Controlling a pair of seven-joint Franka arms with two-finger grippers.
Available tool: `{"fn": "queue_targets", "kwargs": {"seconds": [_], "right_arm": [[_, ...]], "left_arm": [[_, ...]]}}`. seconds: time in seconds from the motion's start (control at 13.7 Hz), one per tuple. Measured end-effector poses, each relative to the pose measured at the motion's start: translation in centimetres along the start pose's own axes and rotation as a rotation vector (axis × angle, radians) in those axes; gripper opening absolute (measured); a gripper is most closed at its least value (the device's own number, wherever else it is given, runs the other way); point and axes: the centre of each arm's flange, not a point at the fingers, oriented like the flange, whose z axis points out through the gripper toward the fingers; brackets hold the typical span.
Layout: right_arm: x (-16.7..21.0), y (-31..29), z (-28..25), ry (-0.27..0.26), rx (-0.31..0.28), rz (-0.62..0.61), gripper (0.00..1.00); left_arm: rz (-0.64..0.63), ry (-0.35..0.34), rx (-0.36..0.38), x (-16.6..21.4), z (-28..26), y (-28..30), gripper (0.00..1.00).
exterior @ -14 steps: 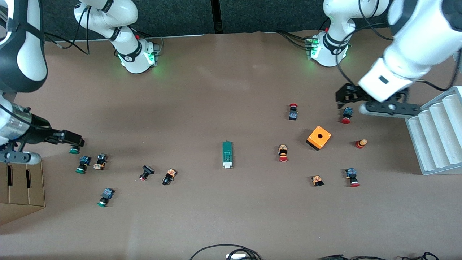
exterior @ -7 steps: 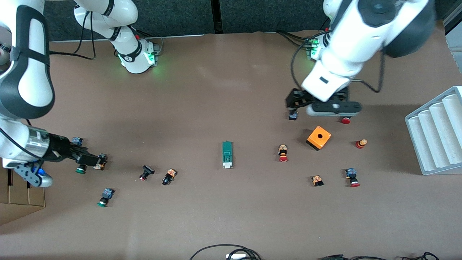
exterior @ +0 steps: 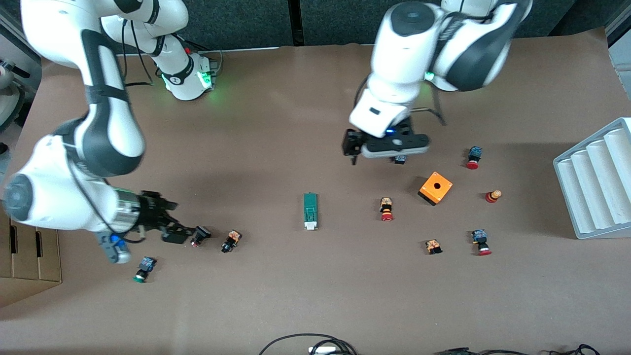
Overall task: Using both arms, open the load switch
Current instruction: 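Move the left gripper toward the green switch while the right gripper follows, then grip the green switch body with the right gripper while the left gripper descends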
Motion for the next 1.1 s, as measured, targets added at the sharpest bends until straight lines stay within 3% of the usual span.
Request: {"fn": "queue_targets", "kwargs": {"seconds": [0.37,0.66,0.88,1.1], "right_arm": [[-3.5,-3.8,5.1,-0.01,-0.036,0.212,1.0],[-3.8,-6.1,9.7,-0.11,0.009,0.374,1.0],[-4.5,-7.5,12.9,-0.136,0.043,0.435,1.0],[-6.6,-8.8,15.9,-0.128,0.061,0.479,0.99]], "left_arm": [[-0.023,0.105,0.028,-4.5,4.5,5.5,1.0],[-0.033,0.17,0.038,-8.4,8.0,8.5,1.0],[-0.017,0.206,0.042,-11.8,10.4,10.0,1.0],[-0.013,0.267,0.062,-15.3,13.0,10.9,1.0]]}}
